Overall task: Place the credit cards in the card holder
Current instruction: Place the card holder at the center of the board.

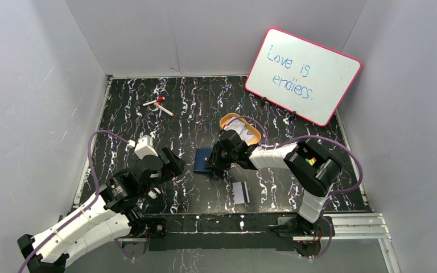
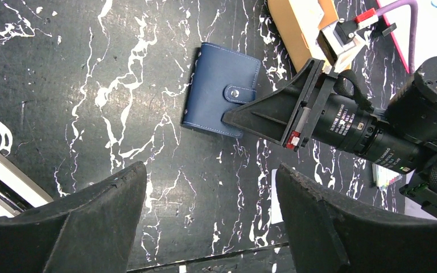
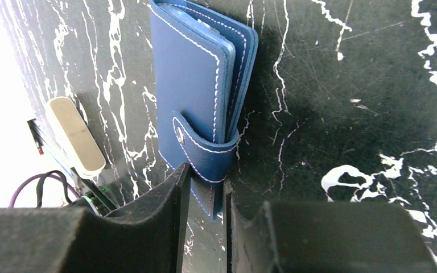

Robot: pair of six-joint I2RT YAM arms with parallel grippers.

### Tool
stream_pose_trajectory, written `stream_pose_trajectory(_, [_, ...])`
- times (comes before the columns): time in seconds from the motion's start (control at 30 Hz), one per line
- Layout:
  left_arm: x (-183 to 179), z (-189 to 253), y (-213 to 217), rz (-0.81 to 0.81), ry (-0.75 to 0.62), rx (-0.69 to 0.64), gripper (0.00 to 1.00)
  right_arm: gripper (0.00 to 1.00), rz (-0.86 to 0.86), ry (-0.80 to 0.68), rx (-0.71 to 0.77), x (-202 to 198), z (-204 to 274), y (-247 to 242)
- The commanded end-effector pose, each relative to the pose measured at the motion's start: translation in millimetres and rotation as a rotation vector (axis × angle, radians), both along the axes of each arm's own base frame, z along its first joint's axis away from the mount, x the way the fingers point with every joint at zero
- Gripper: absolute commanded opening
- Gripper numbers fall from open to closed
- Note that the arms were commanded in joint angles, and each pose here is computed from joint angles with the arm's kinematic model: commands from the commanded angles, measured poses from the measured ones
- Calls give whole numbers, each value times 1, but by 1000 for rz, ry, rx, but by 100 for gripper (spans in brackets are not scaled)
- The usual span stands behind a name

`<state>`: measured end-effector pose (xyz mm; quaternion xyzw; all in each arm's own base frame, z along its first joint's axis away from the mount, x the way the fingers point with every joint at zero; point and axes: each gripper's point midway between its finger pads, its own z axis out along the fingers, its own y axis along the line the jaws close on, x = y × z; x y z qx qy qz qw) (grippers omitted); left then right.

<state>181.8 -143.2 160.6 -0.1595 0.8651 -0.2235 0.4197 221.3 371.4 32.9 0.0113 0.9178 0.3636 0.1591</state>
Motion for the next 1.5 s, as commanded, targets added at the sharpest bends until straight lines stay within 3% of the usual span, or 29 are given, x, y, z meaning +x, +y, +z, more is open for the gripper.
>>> stream_pose_trajectory(0.0, [2, 4, -2, 2, -11, -15, 80, 33, -15, -9, -103, -1, -15, -25])
stream_pose_trajectory(0.27, [2, 4, -3, -3, -8, -12, 80, 45, -4, -20, -103, 0, -14, -26])
stream_pose_trajectory(0.83, [2, -2, -5, -11, 4, -3, 80, 46, -11, -28, -131, 5, -17, -32])
stream_pose_trajectory(1.2, [1, -8, -8, -25, 19, 2, 81, 60, -6, -108, -99, 15, -1, -47])
stream_pose_trajectory(1.47, [0, -9, -12, -36, 29, 0, 81, 63, 0, -124, -55, 34, 7, -36])
